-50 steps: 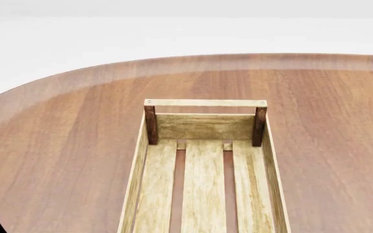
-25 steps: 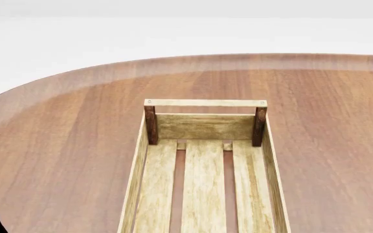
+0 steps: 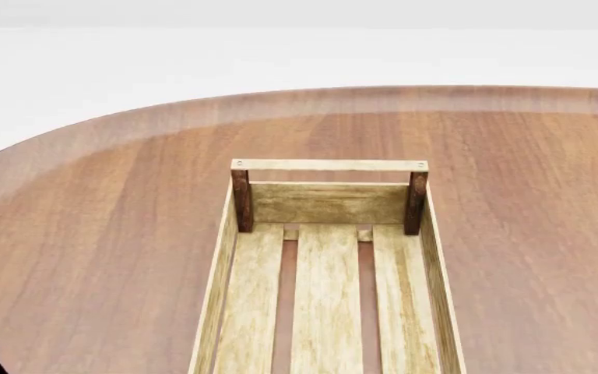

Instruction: Pick up the cream cheese and put it in the tray.

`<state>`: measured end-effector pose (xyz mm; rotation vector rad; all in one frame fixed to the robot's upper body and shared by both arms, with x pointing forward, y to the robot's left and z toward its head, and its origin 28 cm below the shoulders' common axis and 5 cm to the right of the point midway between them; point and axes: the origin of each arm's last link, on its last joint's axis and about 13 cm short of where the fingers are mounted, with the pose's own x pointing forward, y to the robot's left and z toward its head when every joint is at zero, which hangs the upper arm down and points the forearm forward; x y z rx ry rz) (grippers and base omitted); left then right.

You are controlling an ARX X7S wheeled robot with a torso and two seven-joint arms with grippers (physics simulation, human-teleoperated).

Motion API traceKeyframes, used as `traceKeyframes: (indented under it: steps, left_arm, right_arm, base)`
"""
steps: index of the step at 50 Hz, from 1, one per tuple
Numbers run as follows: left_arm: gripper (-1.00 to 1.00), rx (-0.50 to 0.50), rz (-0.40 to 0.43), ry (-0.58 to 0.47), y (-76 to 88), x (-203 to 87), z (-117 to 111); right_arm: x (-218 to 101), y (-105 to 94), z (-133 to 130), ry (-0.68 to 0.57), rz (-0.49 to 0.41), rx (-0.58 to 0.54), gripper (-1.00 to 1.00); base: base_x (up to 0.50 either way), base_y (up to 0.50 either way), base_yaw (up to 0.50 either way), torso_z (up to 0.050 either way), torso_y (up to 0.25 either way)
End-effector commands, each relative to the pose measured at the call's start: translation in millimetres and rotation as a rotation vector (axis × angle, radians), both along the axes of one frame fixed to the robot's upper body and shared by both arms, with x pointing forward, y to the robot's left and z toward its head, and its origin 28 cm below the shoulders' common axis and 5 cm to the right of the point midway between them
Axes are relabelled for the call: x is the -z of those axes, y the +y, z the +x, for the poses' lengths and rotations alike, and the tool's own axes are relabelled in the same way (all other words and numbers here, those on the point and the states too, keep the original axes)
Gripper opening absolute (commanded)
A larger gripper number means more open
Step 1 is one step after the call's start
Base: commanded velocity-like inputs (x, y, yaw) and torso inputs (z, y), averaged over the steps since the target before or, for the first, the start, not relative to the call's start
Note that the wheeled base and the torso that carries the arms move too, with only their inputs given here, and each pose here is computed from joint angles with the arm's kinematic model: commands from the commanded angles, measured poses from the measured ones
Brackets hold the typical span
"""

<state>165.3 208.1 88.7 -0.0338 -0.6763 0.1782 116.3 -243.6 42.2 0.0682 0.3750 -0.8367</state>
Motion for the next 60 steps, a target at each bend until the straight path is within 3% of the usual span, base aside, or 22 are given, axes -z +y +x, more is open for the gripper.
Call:
traceKeyframes:
  steps: [1, 23, 39, 60]
  left_arm:
    - [1.00, -0.003, -0.003, -0.005, 0.9, -1, 0]
    - [1.00, -0.006, -0.003, -0.008, 1.8, -2, -1]
    - [1.00, -0.006, -0.004, -0.006, 2.0, -1, 0]
    - [1.00, -0.010, 0.001, -0.004, 2.1, 0, 1]
  right_arm:
    - [-25, 10.8, 7, -0.061, -0.071, -0.074, -1.00]
    - [-71, 24.3, 28, -0.144, -0.240, -0.184, -1.00]
    - [-95, 28.4, 44, -0.163, -0.293, -0.261, -1.00]
    - [-129, 28.1, 86, -0.261, -0.401, -0.330, -1.00]
  base:
    - [0.00, 0.00, 0.00, 0.000, 0.000]
    - [0.00, 0.00, 0.00, 0.000, 0.000]
    - [0.00, 0.00, 0.00, 0.000, 0.000]
    - [0.00, 0.00, 0.00, 0.000, 0.000]
